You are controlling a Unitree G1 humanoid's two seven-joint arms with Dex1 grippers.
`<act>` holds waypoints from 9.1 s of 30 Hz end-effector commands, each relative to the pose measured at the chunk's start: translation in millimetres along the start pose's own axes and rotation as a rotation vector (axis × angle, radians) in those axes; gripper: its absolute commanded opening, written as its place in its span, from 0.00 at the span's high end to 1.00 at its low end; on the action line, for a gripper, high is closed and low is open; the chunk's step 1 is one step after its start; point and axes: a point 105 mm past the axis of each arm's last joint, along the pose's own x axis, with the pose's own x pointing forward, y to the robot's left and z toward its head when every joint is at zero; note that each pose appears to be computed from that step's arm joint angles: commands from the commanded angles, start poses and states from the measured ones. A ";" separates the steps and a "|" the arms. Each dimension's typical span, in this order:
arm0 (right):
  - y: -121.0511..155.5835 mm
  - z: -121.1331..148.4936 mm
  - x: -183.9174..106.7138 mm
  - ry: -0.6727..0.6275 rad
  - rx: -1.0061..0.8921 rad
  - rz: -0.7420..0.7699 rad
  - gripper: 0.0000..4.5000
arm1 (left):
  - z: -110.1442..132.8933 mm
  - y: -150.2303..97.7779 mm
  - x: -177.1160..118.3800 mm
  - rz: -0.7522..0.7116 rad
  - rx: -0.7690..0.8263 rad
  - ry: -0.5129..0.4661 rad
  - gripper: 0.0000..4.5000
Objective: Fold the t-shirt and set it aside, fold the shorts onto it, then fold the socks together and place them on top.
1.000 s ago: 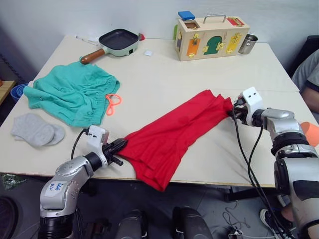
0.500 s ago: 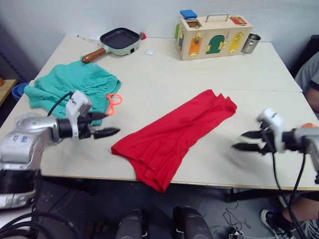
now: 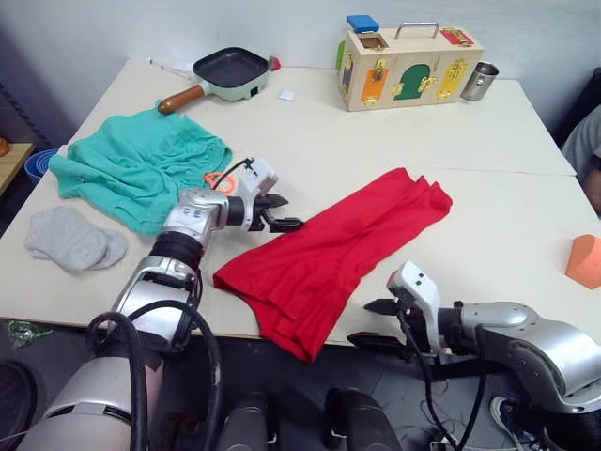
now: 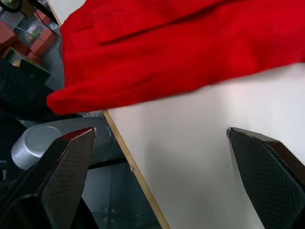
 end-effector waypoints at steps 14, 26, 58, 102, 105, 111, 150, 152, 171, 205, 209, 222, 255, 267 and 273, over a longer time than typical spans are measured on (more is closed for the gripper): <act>15.5 14.9 56.0 -0.025 -0.008 -0.015 0.36 | -5.0 -18.1 34.9 -0.028 -0.038 0.032 0.09; 7.0 11.7 43.3 -0.026 -0.034 -0.022 1.00 | -28.2 -23.0 38.9 -0.028 -0.175 0.024 0.90; -73.9 28.7 -2.1 -0.022 -0.181 -0.140 1.00 | -25.9 22.8 -27.1 0.419 -0.293 -0.287 0.99; -80.5 13.3 -24.0 -0.193 -1.301 0.203 0.00 | -83.3 -75.9 -106.6 -0.326 0.851 0.124 0.01; -68.7 16.0 -7.7 -0.244 -1.334 0.241 0.00 | -85.1 -84.5 -91.1 -0.378 0.845 0.092 0.01; -56.4 23.8 9.4 -0.303 -1.371 0.258 0.00 | -79.3 -94.3 -71.8 -0.404 0.831 0.020 0.01; 13.2 -2.8 -61.6 -0.080 -0.809 0.537 1.00 | -77.8 -174.4 -131.8 -0.657 0.449 -0.082 1.00; 18.9 -7.7 -70.1 -0.026 -0.736 0.562 1.00 | -78.6 -183.7 -135.8 -0.696 0.405 -0.069 1.00; -73.5 79.3 -58.4 -0.201 -0.687 0.202 1.00 | 10.3 -71.0 -108.3 -0.315 0.088 -0.310 1.00; -179.3 149.8 21.4 -0.467 -0.485 -0.551 0.78 | 33.6 44.3 -29.7 0.349 -0.113 -0.454 0.79; -186.8 158.2 6.6 -0.513 -0.501 -0.665 0.48 | 41.0 53.3 -41.4 0.434 -0.093 -0.515 0.52; -129.8 145.0 -35.2 -0.506 -0.812 -0.180 0.00 | 27.5 -17.9 -79.0 0.057 0.457 -0.463 0.01; -74.9 52.7 23.4 -0.259 -0.914 0.024 1.00 | -65.2 -93.0 -47.7 -0.208 0.526 -0.059 0.92; -33.5 9.1 -16.2 -0.228 -0.831 0.112 1.00 | -68.5 -141.6 -85.5 -0.250 0.477 -0.042 1.00; -31.7 -1.7 -21.8 -0.236 -0.664 0.119 0.83 | -77.8 -148.0 -95.2 -0.231 0.370 -0.025 0.89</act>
